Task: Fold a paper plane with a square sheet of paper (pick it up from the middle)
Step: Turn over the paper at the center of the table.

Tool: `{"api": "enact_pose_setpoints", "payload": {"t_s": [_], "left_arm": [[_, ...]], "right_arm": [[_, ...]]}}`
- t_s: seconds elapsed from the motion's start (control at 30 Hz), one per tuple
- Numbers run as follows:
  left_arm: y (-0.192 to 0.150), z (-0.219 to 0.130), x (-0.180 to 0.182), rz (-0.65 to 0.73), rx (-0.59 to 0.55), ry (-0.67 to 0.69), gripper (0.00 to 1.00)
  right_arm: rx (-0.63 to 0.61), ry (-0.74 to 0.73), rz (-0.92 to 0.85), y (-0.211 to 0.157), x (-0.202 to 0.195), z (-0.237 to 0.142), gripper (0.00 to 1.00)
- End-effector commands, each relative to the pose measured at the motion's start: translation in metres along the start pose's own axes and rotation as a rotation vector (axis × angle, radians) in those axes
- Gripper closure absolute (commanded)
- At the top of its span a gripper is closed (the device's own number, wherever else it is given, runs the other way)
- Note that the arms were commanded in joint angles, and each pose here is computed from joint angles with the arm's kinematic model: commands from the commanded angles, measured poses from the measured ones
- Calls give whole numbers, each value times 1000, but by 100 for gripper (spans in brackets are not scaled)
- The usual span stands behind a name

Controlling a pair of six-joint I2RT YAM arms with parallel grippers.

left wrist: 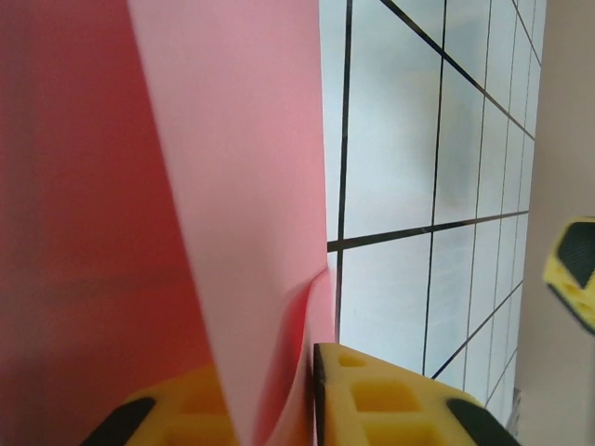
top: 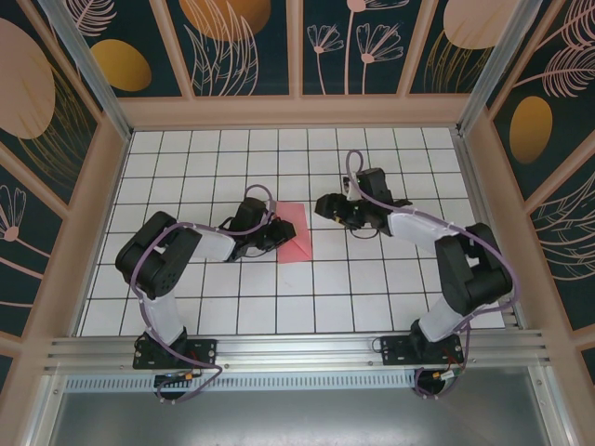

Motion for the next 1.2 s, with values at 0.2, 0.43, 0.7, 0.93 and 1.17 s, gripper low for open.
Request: {"api": "enact_pose_setpoints", "payload": {"t_s": [0.2, 0.43, 0.7, 0.93, 1.17], "left_arm": [[14, -17, -13, 131, -72, 87, 91], [24, -67, -28, 242, -152, 283, 92], [46, -120, -53, 392, -261, 584, 92], [61, -124, -57, 494, -327, 888, 92], [55, -87, -40, 616, -266, 1192, 92]], "right_arm": [[-121, -37, -7, -7, -2, -38, 11], [-203, -37, 12, -16, 4, -70, 1], [-271, -73, 62, -28, 0, -95, 1], [-291, -113, 117, -42, -18, -98, 1], [-267, -159, 157, -48, -34, -88, 1]]}}
Point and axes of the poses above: each hand's point on the last joint's axis, 136 mm out from that joint toward the fingers, its own z axis out along the fingers, its own x axis along the line the jaws close on, y = z × x, the point moved 6 cm from there along -z, back along the fingers, and after that the axes turned 4 degrees about z, right-handed, at the moved point
